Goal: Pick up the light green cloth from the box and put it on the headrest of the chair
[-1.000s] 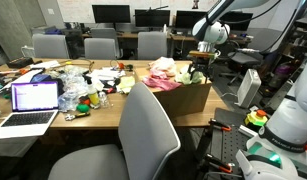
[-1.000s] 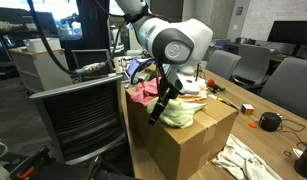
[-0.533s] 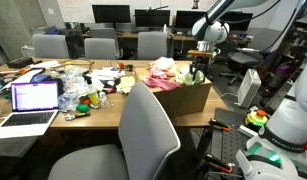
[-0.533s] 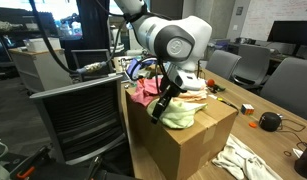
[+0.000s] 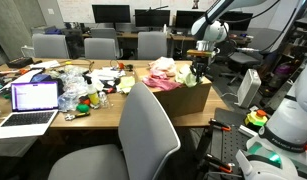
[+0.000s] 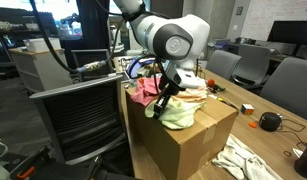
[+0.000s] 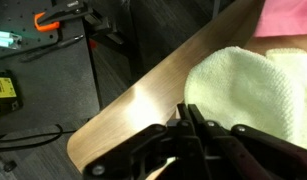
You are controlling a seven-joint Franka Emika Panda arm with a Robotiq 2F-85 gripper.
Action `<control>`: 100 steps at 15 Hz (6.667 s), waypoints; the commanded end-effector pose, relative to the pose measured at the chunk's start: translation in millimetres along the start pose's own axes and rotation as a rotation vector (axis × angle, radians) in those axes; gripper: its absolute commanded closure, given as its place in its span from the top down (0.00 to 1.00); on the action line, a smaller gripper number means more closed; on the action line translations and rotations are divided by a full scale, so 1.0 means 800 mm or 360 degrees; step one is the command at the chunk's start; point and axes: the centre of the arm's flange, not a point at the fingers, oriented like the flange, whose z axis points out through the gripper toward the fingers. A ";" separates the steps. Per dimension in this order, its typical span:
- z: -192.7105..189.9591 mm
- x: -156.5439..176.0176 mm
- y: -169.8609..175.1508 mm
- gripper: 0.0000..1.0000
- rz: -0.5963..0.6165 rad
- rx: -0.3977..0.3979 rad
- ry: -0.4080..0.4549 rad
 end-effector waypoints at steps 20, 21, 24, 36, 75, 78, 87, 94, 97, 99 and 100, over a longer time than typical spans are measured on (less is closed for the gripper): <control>-0.164 -0.290 0.045 0.02 -0.0589 0.0251 0.0682; -0.169 -0.305 0.051 0.02 -0.0605 0.0276 0.0706; -0.180 -0.340 0.066 0.02 -0.0654 0.0342 0.0760; -0.251 -0.405 0.201 0.02 -0.0746 0.0615 0.0899; -0.546 -0.616 0.411 0.02 -0.1024 0.0347 0.1134; -0.563 -0.658 0.416 0.02 -0.1045 0.0296 0.1210; -0.562 -0.765 0.355 0.02 -0.1239 0.0008 0.1423; -0.534 -0.789 0.277 0.02 -0.1349 -0.0244 0.1452; -0.523 -0.796 0.255 0.02 -0.1403 -0.0336 0.1452; -0.517 -0.802 0.247 0.02 -0.1444 -0.0389 0.1457; -0.514 -0.805 0.244 0.02 -0.1465 -0.0412 0.1461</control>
